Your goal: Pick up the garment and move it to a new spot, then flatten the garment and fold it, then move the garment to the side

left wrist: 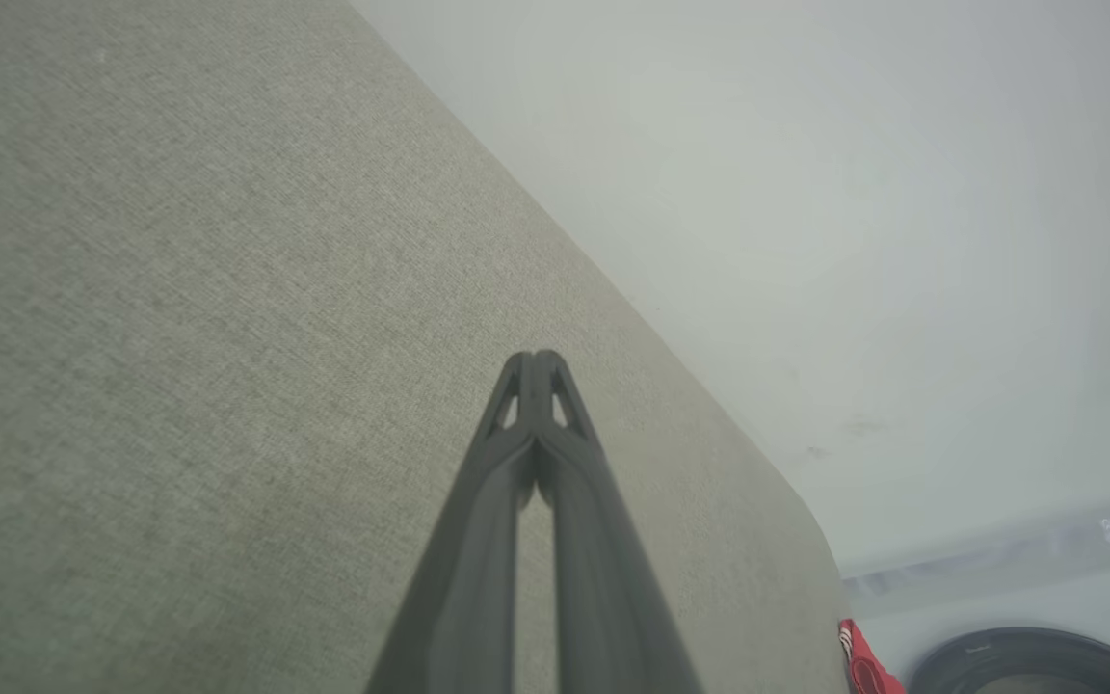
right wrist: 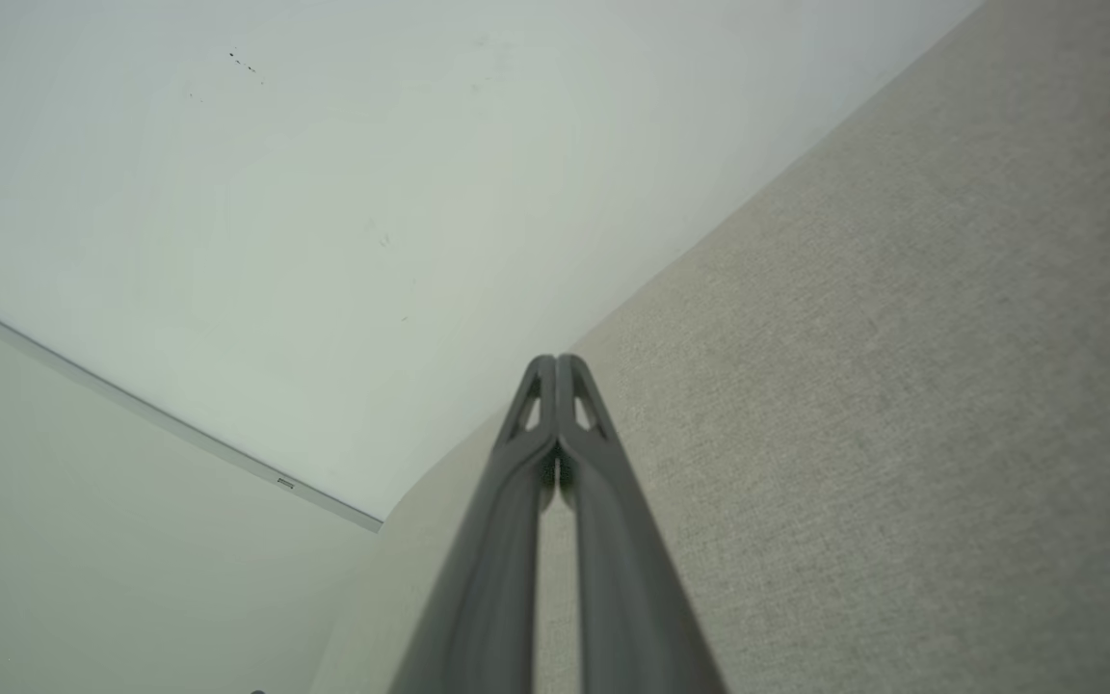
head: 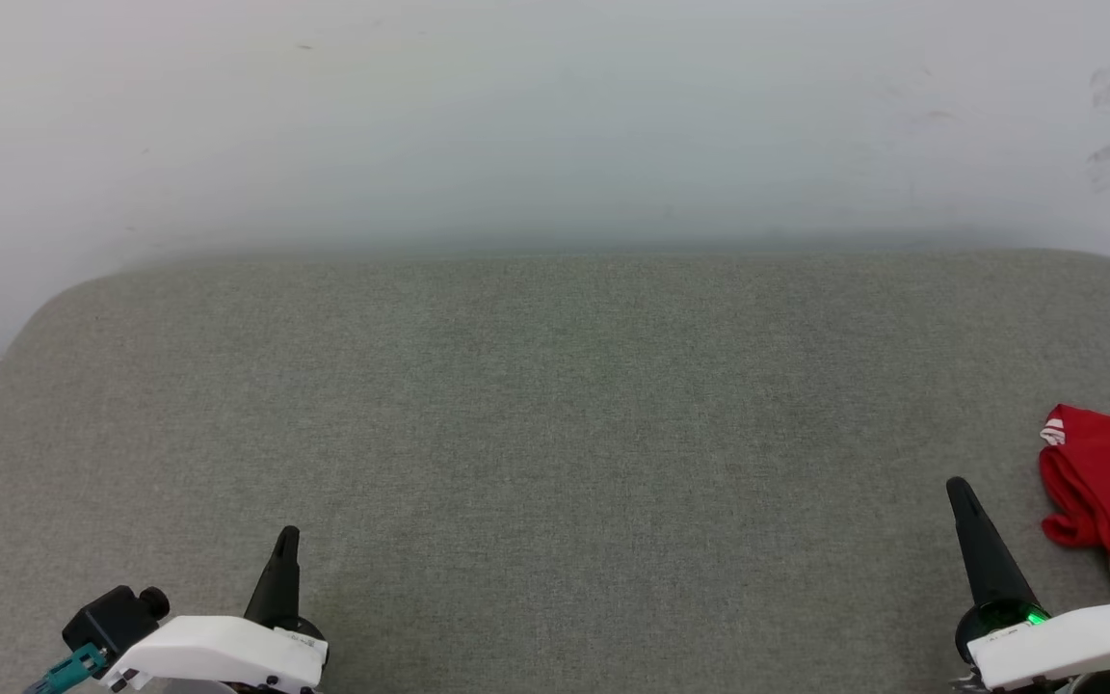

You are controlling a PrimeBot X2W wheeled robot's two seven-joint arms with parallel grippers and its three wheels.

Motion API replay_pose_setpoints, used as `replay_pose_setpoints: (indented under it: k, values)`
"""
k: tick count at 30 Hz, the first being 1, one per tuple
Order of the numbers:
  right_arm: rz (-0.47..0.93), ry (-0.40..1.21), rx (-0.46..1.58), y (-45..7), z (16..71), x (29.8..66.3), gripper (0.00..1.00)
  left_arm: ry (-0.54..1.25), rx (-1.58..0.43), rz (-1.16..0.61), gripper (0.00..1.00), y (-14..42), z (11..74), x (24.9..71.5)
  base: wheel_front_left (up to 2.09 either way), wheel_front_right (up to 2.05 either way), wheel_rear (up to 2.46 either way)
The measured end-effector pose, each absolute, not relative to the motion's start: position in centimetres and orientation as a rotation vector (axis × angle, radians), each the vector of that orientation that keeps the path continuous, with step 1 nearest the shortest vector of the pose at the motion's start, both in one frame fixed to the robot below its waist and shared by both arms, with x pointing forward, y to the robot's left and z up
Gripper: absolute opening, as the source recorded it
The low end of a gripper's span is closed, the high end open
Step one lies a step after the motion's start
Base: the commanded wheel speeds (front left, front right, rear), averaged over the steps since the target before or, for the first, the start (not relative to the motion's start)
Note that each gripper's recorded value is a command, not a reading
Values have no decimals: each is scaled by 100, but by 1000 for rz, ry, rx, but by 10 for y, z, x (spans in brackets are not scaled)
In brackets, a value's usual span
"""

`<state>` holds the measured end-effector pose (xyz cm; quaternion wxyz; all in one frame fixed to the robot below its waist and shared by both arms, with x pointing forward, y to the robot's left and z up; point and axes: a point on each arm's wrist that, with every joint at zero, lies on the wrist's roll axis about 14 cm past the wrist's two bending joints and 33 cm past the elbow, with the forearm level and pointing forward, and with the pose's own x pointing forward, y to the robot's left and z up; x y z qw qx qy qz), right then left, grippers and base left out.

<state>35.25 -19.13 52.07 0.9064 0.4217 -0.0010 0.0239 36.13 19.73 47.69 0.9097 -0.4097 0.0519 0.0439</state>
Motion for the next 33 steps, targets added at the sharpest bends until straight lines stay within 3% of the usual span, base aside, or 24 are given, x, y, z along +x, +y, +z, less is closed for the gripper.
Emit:
replay_pose_setpoints:
  k: [33]
  values:
    - [27, 7, 1222, -195, 513, 370, 0, 81, -1214, 69, 0, 198, 487, 374, 0, 0, 0]
